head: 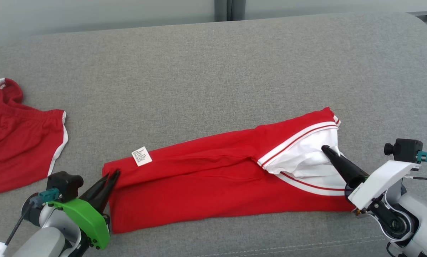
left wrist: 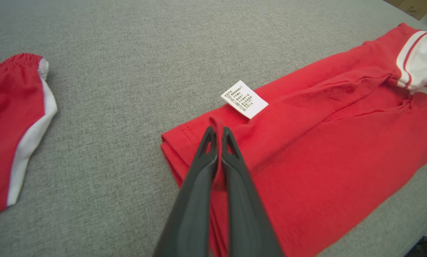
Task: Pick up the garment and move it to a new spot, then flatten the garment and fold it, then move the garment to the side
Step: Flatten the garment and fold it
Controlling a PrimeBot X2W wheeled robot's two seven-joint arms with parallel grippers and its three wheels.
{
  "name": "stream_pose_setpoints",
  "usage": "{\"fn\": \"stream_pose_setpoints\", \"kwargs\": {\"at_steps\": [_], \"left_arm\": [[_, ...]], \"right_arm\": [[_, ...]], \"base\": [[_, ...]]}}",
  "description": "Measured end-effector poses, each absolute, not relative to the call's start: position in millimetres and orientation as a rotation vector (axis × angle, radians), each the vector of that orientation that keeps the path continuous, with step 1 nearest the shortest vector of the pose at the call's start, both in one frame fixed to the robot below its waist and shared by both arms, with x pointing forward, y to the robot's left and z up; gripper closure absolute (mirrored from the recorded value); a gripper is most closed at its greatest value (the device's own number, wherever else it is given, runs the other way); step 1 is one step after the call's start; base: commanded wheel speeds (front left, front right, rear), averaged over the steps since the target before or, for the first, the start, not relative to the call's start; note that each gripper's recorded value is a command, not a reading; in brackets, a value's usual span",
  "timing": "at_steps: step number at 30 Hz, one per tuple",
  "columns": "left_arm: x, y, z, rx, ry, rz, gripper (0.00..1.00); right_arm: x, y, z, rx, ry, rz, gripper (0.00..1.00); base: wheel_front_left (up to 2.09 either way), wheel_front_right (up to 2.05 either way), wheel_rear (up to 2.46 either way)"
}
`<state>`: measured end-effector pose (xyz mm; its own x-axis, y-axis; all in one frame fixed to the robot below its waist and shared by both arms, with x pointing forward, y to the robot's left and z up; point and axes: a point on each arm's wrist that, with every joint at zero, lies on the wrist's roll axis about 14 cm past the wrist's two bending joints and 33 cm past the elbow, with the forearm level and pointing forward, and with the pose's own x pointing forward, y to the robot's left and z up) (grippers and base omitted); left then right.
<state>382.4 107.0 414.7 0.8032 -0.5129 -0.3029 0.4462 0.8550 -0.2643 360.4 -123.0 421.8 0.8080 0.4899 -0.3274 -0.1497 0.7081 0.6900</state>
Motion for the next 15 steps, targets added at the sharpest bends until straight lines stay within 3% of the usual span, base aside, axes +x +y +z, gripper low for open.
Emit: {"fn": "stream_pose_setpoints", "kwargs": {"at_steps": [1,2,3,5,7,8,9,15], "left_arm": [[382.1,107.7,414.2,-0.189,0.379,-0.513,1.0],[382.0,108.6,413.7,-0.196,0.382,-0.508,0.91],[381.8,109.7,413.0,-0.202,0.385,-0.502,0.63],[381.4,111.6,411.9,-0.213,0.391,-0.492,0.0],[381.5,113.3,411.4,-0.22,0.395,-0.484,0.0],[381.3,113.5,411.2,-0.22,0.396,-0.483,0.0],[381.1,113.7,411.2,-0.22,0.397,-0.483,0.0],[381.2,116.1,412.5,-0.225,0.394,-0.474,0.0]], "right_arm": [[360.3,-123.1,421.9,0.699,0.524,0.374,1.0],[360.3,-123.3,422.1,0.699,0.524,0.374,1.0],[360.2,-123.6,422.0,0.7,0.524,0.373,0.95],[359.2,-123.8,421.1,0.703,0.528,0.37,0.66],[356.1,-123.6,418.5,0.705,0.537,0.368,0.46],[354.7,-123.2,417.4,0.705,0.541,0.368,0.17],[354.2,-122.9,417.2,0.705,0.543,0.368,0.0],[356.1,-123.6,419.3,0.716,0.531,0.362,0.0]], "base": [[0.0,0.0,0.0],[0.0,0.0,0.0],[0.0,0.0,0.0],[0.0,0.0,0.0],[0.0,0.0,0.0],[0.0,0.0,0.0],[0.0,0.0,0.0],[0.0,0.0,0.0]]}}
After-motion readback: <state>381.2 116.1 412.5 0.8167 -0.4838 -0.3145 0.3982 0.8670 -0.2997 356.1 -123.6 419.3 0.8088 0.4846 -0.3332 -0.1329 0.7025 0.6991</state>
